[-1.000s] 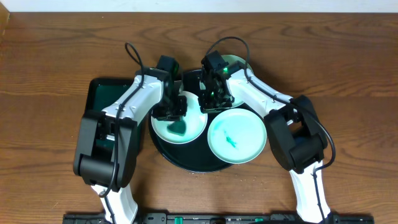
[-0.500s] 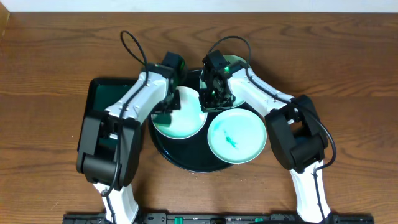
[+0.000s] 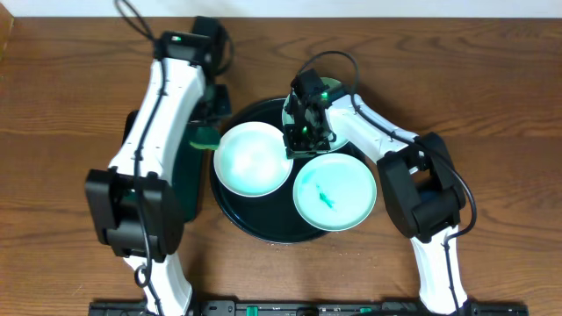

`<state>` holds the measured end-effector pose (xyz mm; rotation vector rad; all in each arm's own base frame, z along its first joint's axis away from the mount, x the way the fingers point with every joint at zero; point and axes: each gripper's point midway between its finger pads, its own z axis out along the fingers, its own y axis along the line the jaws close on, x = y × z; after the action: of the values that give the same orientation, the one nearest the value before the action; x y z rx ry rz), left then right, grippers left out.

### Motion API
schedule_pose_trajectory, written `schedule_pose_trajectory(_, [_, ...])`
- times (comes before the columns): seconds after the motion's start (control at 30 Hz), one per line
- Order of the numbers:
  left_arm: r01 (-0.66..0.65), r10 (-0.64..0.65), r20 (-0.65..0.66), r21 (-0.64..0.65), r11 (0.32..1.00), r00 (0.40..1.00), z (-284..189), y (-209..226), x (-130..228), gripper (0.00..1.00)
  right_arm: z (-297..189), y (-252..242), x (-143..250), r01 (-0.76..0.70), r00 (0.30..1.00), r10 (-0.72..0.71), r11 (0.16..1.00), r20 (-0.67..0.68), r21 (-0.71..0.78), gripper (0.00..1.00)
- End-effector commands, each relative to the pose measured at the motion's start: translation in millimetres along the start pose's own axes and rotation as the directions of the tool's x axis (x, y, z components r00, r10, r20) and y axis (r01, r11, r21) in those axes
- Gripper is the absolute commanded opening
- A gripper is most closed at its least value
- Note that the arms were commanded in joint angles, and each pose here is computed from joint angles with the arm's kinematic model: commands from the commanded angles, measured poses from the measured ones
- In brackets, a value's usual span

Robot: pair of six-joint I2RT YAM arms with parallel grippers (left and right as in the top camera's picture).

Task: Clean dirty plates on tray and stack at the side
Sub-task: 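Lift the white plate with the right gripper and place it right of the tray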

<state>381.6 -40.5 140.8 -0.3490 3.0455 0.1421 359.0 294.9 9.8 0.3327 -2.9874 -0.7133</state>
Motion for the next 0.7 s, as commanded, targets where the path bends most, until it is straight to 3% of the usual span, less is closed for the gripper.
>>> schedule_pose_trajectory(0.0, [0.096, -0.097, 0.003, 0.127, 0.987, 0.995, -17, 30, -12, 0.07, -35, 24, -8, 0.153, 0.986, -0.149, 0.987, 0.072, -0.057, 0.01])
schedule_pose_trajectory(0.1, [0.180, -0.180, -0.009, 0.121, 0.976, 0.984, -13, 61, -17, 0.07, -64, 25, -15, 0.200, 0.966, -0.206, 0.978, 0.154, 0.054, 0.01])
schedule_pose_trajectory(0.27, [0.264, -0.265, -0.020, 0.164, 0.950, 0.964, -11, 86, -24, 0.07, -122, 24, -28, 0.213, 0.883, -0.359, 0.881, 0.302, 0.423, 0.01])
schedule_pose_trajectory(0.37, [0.278, -0.279, -0.017, 0.164, 0.946, 0.960, -11, 91, -25, 0.07, -168, 31, -27, 0.128, 0.799, -0.483, 0.720, 0.360, 0.682, 0.01])
schedule_pose_trajectory(0.57, [0.275, -0.280, 0.004, 0.172, 0.946, 0.960, -11, 90, -31, 0.07, -206, 63, -17, -0.009, 0.675, -0.660, 0.440, 0.330, 0.898, 0.01])
schedule_pose_trajectory(0.67, [0.274, -0.281, 0.013, 0.175, 0.946, 0.960, -11, 90, -33, 0.07, -217, 81, -9, -0.064, 0.628, -0.709, 0.365, 0.322, 0.929, 0.01])
